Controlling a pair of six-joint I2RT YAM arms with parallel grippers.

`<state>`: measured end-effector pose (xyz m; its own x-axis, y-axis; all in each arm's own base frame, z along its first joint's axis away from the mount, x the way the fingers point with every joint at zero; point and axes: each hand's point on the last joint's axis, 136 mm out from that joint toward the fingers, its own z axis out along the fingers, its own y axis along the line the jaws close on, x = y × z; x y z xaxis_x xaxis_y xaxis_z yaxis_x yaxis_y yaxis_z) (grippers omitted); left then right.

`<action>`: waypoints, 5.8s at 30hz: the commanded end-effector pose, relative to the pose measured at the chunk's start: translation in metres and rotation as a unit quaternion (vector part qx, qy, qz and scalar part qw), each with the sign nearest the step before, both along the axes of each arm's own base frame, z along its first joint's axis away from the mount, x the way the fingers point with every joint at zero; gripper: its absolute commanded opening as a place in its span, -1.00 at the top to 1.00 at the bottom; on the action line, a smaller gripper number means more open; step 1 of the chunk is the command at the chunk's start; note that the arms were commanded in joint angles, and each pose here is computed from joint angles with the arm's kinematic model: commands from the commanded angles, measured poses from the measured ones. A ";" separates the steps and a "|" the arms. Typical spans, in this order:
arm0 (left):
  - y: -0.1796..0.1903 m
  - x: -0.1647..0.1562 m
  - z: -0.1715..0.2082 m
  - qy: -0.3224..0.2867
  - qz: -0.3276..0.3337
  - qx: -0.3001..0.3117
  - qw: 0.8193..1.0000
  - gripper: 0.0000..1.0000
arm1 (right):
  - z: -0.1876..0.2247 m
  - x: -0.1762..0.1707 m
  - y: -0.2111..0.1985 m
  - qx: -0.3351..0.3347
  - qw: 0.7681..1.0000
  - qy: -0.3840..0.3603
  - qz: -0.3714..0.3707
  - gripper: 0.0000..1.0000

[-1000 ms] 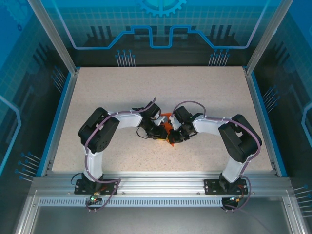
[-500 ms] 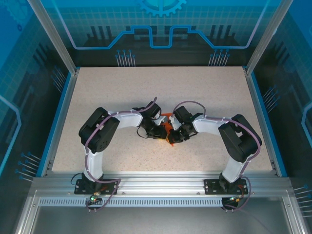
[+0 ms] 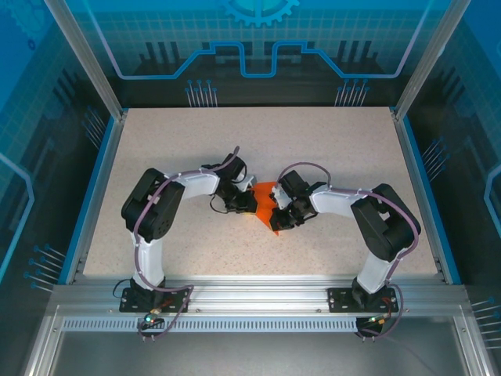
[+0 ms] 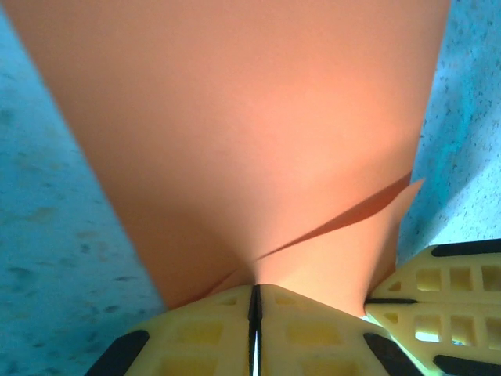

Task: Fold a paper plane with a square sheet of paper (fold left side to right side)
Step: Third fold the triangle at the center of the table, then fourth fold the wing at the center of the table.

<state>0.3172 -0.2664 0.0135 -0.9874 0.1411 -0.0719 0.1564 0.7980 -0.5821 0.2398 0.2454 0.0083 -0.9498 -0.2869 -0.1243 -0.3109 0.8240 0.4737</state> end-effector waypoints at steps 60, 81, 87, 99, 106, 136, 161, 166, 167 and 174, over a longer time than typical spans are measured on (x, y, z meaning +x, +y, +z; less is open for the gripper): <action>-0.019 -0.016 -0.019 -0.018 -0.033 0.046 0.998 0.72 | 0.010 -0.007 0.009 -0.017 0.999 0.045 -0.018 1.00; -0.016 -0.012 -0.017 -0.026 -0.035 0.062 0.997 0.72 | -0.010 -0.064 -0.048 -0.095 0.988 0.113 -0.034 1.00; -0.034 -0.007 0.016 -0.031 -0.030 0.007 0.999 0.53 | 0.028 -0.039 -0.028 -0.023 0.999 0.032 -0.020 1.00; 0.017 0.011 0.081 -0.045 0.089 -0.043 0.994 -0.01 | 0.064 0.034 -0.025 0.010 0.989 -0.148 -0.020 0.48; 0.022 0.004 0.055 0.016 0.121 -0.062 0.991 -0.11 | 0.067 0.041 -0.021 0.014 0.983 -0.182 -0.022 0.25; -0.020 0.023 0.071 0.047 0.111 -0.121 0.985 0.47 | 0.039 0.023 0.018 -0.120 0.961 -0.243 0.054 0.18; -0.013 0.026 0.084 0.046 0.127 -0.113 0.984 0.31 | 0.019 0.022 0.009 -0.166 0.958 -0.228 0.056 0.73; 0.000 0.028 0.095 0.031 0.135 -0.114 0.984 -0.02 | 0.016 0.018 0.011 -0.155 0.962 -0.219 0.058 0.81; 0.004 0.029 0.097 0.026 0.138 -0.114 0.984 -0.09 | 0.016 0.018 0.011 -0.151 0.963 -0.217 0.057 0.82; 0.044 0.031 0.109 0.001 0.179 -0.105 0.978 -0.31 | 0.023 0.020 0.017 -0.098 0.972 -0.209 0.039 0.85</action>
